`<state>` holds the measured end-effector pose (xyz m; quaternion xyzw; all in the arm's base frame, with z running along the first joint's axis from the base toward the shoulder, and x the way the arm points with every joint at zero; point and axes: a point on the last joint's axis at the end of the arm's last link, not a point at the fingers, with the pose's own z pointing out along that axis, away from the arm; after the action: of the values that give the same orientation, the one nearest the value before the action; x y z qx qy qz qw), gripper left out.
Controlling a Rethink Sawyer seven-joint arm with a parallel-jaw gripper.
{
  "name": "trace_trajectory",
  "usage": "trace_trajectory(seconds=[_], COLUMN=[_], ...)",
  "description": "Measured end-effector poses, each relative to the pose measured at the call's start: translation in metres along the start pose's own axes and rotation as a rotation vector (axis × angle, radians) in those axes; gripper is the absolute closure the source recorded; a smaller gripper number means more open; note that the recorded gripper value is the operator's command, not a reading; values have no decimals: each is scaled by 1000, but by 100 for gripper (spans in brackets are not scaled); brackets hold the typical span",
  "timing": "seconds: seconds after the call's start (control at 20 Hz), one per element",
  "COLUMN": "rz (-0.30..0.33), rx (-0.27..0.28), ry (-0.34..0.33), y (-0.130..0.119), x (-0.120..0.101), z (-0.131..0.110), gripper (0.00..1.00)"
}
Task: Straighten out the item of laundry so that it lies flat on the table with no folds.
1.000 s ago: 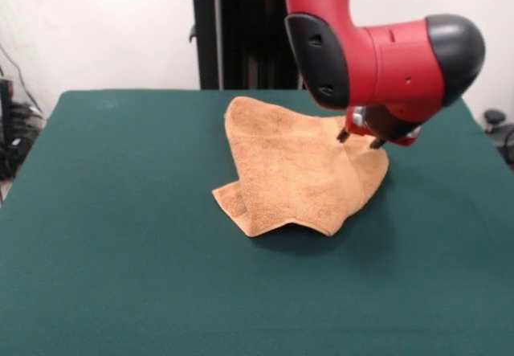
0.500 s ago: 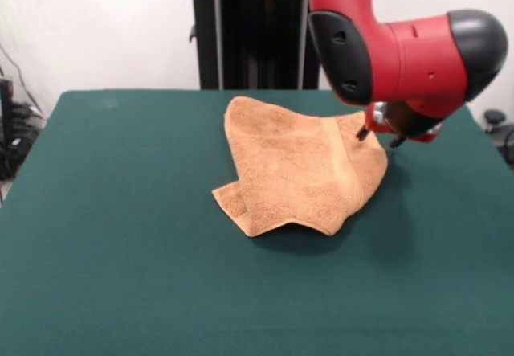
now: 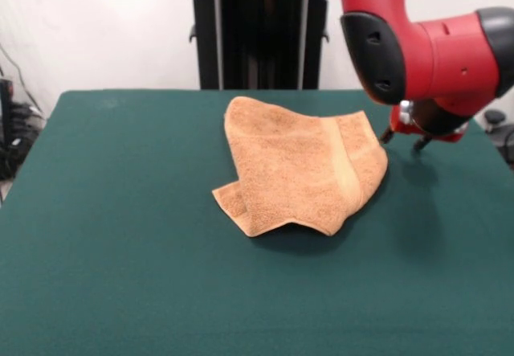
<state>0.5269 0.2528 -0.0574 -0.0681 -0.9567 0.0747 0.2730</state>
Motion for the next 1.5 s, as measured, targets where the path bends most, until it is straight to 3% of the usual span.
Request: trace_trajectory(seconds=[1.5], rz=[16], rx=[-19], ry=[-4], y=[1], x=[-2], z=[2], gripper=[0])
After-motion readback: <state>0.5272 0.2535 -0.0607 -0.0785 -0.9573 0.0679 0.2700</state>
